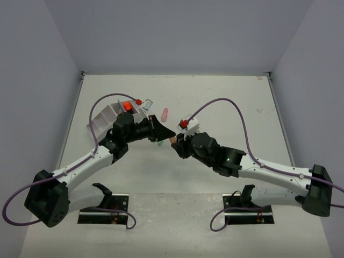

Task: Sort the stationery into containers
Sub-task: Place the stationery in the storage box.

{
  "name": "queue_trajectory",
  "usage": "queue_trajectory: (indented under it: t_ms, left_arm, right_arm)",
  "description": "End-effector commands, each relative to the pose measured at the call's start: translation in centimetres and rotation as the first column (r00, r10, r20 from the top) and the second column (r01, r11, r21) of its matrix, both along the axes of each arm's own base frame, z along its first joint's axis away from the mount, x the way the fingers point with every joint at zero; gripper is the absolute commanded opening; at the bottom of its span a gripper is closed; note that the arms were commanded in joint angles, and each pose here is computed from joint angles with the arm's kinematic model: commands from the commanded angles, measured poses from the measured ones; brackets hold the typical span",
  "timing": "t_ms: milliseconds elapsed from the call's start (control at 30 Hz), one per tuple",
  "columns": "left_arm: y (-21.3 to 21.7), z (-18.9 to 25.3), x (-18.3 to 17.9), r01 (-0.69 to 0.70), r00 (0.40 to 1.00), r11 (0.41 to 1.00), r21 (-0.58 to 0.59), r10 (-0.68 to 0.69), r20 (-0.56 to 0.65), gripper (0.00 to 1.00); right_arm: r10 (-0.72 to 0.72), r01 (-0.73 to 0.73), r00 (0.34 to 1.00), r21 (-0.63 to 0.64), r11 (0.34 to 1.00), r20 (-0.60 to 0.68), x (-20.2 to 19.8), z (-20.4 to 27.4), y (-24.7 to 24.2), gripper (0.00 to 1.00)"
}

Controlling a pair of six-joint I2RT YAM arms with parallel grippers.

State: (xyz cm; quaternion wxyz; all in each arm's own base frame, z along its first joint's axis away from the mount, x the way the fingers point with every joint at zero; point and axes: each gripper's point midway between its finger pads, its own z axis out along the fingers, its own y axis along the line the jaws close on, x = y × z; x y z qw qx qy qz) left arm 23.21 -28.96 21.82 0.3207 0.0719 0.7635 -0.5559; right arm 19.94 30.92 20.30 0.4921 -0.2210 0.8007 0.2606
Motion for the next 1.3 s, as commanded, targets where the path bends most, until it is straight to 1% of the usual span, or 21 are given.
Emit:
queue_trajectory:
  t_ms: [0, 33, 100, 133, 167, 200, 233, 267, 300, 367, 400, 433, 500, 600, 767, 933, 1000, 1033, 1100, 1200, 1267]
  left_arm:
    - [-0.9, 2.1, -0.9, 0.068, 0.997, 0.996, -0.048, -0.066, 0.045, 0.13]
    - [-1.0, 2.0, -0.9, 0.069, 0.997, 0.997, -0.045, -0.067, 0.046, 0.04]
    - [-0.9, 2.2, -0.6, 0.059, 0.996, 0.998, -0.028, -0.057, 0.064, 0.0]
    - [-0.7, 2.1, -0.2, 0.038, 0.997, 0.999, -0.007, -0.037, 0.068, 0.0]
    - [0.0, 2.0, 1.8, -0.066, 0.994, 0.997, 0.051, 0.061, 0.096, 0.0]
    - [1.1, 1.8, 3.7, -0.178, 0.979, 0.977, 0.117, 0.163, 0.125, 0.0]
    - [2.6, 1.6, 5.6, -0.29, 0.952, 0.938, 0.191, 0.262, 0.16, 0.0]
    - [4.2, 1.4, 7.1, -0.379, 0.922, 0.882, 0.281, 0.335, 0.193, 0.0]
    - [6.5, 1.3, 9.3, -0.513, 0.858, 0.787, 0.343, 0.45, 0.25, 0.0]
    - [12.2, 1.1, 13.1, -0.749, 0.657, 0.506, 0.427, 0.648, 0.385, 0.0]
    - [13.4, 0.3, 14.7, -0.777, 0.615, 0.435, 0.455, 0.677, 0.404, 0.0]
    - [15.0, 1.4, 16.2, -0.817, 0.557, 0.376, 0.438, 0.714, 0.424, 0.0]
    - [16.5, 0.8, 19.5, -0.852, 0.49, 0.287, 0.438, 0.733, 0.472, 0.0]
    - [18.8, 1.0, 22.7, -0.885, 0.404, 0.18, 0.43, 0.757, 0.514, 0.0]
    - [20.6, -0.1, 27.0, -0.901, 0.342, 0.093, 0.425, 0.754, 0.561, 0.0]
    - [21.1, -3.3, 28.0, -0.883, 0.351, 0.063, 0.466, 0.749, 0.563, 0.0]
    - [21.0, -4.8, 28.1, -0.868, 0.371, 0.069, 0.492, 0.748, 0.551, 0.0]
    - [21.0, -5.7, 28.0, -0.859, 0.379, 0.068, 0.507, 0.749, 0.543, 0.09]
    - [21.0, -6.2, 27.8, -0.854, 0.381, 0.068, 0.516, 0.758, 0.53, 0.33]
    - [21.1, -5.9, 27.2, -0.855, 0.376, 0.072, 0.513, 0.768, 0.519, 0.46]
    - [21.1, -3.8, 26.5, -0.871, 0.361, 0.09, 0.482, 0.782, 0.508, 0.48]
  right_arm:
    - [-0.067, 0.065, 0.996, 0.025, 0.998, 0.064, 1.2, 2.1, -0.5, 0.0]
    - [-0.067, 0.066, 0.996, 0.02, 0.998, 0.063, 1.3, 2.1, -0.4, 0.0]
    - [-0.064, 0.063, 0.996, 0.017, 0.998, 0.061, 1.3, 2.0, -0.3, 0.12]
    - [-0.061, 0.061, 0.996, 0.016, 0.998, 0.06, 1.2, 2.0, -0.3, 0.33]
    - [-0.07, 0.069, 0.996, 0.016, 0.997, 0.052, 1.3, 1.8, -0.3, 0.78]
    - [-0.084, 0.084, 0.995, 0.011, 0.996, 0.048, 1.4, 1.5, -0.5, 0.96]
    - [-0.102, 0.102, 0.994, 0.002, 0.995, 0.047, 1.6, 1.2, -0.8, 0.99]
    - [-0.148, 0.149, 0.987, -0.012, 0.989, 0.057, 2.2, 1.0, -1.5, 0.99]
    - [-0.177, 0.178, 0.982, -0.022, 0.984, 0.058, 2.6, 0.8, -2.0, 0.99]
    - [-0.21, 0.212, 0.976, -0.04, 0.976, 0.054, 3.1, 0.1, -2.5, 0.99]
    - [-0.222, 0.225, 0.974, -0.048, 0.973, 0.049, 3.3, -0.2, -2.8, 0.99]
    - [-0.237, 0.239, 0.971, -0.051, 0.97, 0.043, 3.5, -0.5, -3.1, 0.99]
    - [-0.247, 0.249, 0.968, -0.06, 0.967, 0.034, 3.6, -1.1, -3.6, 0.99]
    - [-0.255, 0.256, 0.967, -0.064, 0.965, 0.019, 3.6, -1.5, -4.0, 0.99]
    - [-0.245, 0.245, 0.969, -0.052, 0.968, 0.013, 3.6, -1.2, -4.0, 0.99]
    - [-0.226, 0.226, 0.974, -0.063, 0.972, 0.0, 3.5, -1.7, -3.5, 0.99]
    - [-0.219, 0.218, 0.976, -0.063, 0.974, -0.006, 3.5, -1.8, -3.3, 0.99]
    - [-0.215, 0.214, 0.977, -0.063, 0.975, -0.01, 3.4, -1.9, -3.2, 0.99]
    - [-0.213, 0.212, 0.977, -0.064, 0.975, -0.014, 3.5, -2.1, -3.0, 0.99]
    - [-0.21, 0.208, 0.977, -0.065, 0.976, -0.025, 3.5, -2.5, -2.7, 0.99]
    - [-0.2, 0.196, 0.978, -0.063, 0.979, -0.059, 3.7, -3.0, -2.0, 0.99]
